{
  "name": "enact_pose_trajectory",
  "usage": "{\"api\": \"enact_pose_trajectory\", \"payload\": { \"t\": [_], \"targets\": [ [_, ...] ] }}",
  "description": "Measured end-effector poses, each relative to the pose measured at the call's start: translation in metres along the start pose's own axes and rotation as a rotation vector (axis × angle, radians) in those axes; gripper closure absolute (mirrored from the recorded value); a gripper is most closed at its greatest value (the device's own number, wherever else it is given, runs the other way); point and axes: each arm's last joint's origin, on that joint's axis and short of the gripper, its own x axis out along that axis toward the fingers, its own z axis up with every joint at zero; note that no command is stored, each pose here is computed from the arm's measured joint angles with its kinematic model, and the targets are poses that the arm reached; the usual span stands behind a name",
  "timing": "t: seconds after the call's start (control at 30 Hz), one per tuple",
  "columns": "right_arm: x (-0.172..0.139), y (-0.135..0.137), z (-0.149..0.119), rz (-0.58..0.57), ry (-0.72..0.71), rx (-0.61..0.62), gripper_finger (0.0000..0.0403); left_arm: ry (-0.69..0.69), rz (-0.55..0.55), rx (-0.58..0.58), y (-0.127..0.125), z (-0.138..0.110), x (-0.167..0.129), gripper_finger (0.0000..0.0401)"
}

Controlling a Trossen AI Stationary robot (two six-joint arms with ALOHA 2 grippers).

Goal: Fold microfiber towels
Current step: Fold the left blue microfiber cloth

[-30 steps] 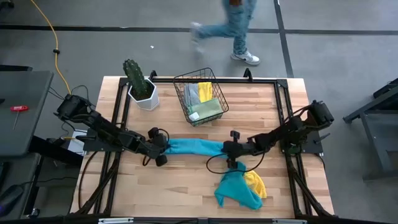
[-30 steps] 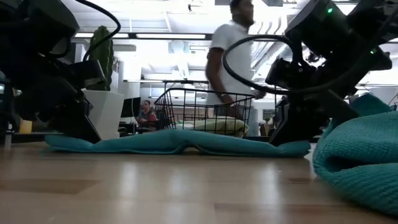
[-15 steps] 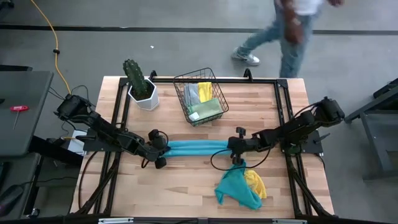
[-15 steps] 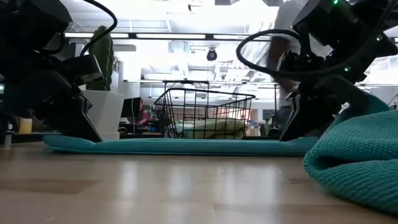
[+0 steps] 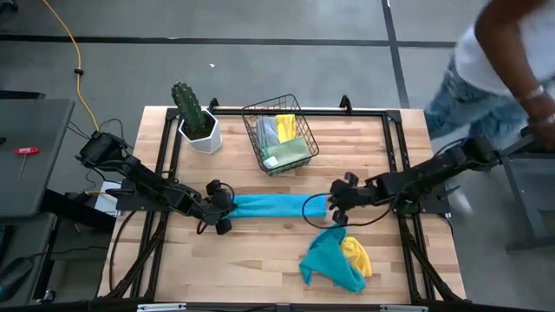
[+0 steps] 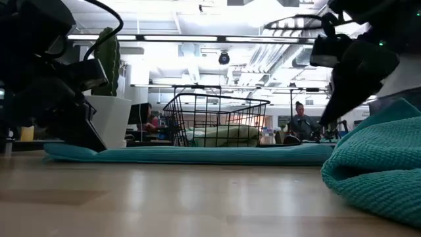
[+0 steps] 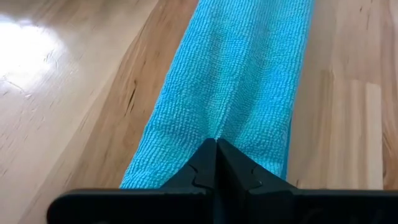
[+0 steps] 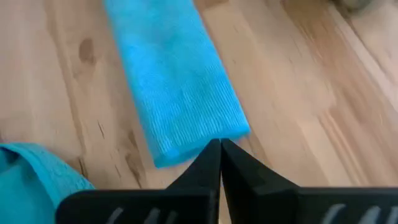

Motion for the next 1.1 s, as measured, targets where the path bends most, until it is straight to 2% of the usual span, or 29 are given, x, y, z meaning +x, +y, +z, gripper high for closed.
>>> {"api": "enact_pose_trajectory", "payload": {
  "t": [0.17,0.43,0.6,0.77,1.1],
  "targets": [
    [-0.005,-0.003,-0.006,-0.029,0.052,0.180,0.0359,-0.006,-0.004,-0.004,0.000,0.001,0.000,0.0400],
    [-0.002,-0.004,-0.008,-0.076,0.050,0.417,0.0207,-0.009,-0.006,0.005,-0.001,0.001,0.000,0.0400],
    [0.000,-0.013,-0.003,-0.122,0.011,0.683,0.0138,-0.001,-0.020,0.004,-0.001,0.001,0.000,0.0400],
    [0.007,-0.013,-0.004,-0.121,0.033,0.813,0.0126,0.001,-0.024,0.002,-0.001,0.001,0.000,0.0400],
    [0.050,0.002,-0.009,-0.070,0.089,0.894,0.0125,-0.005,-0.032,-0.003,-0.002,0.002,0.000,0.0400]
  ]
}}
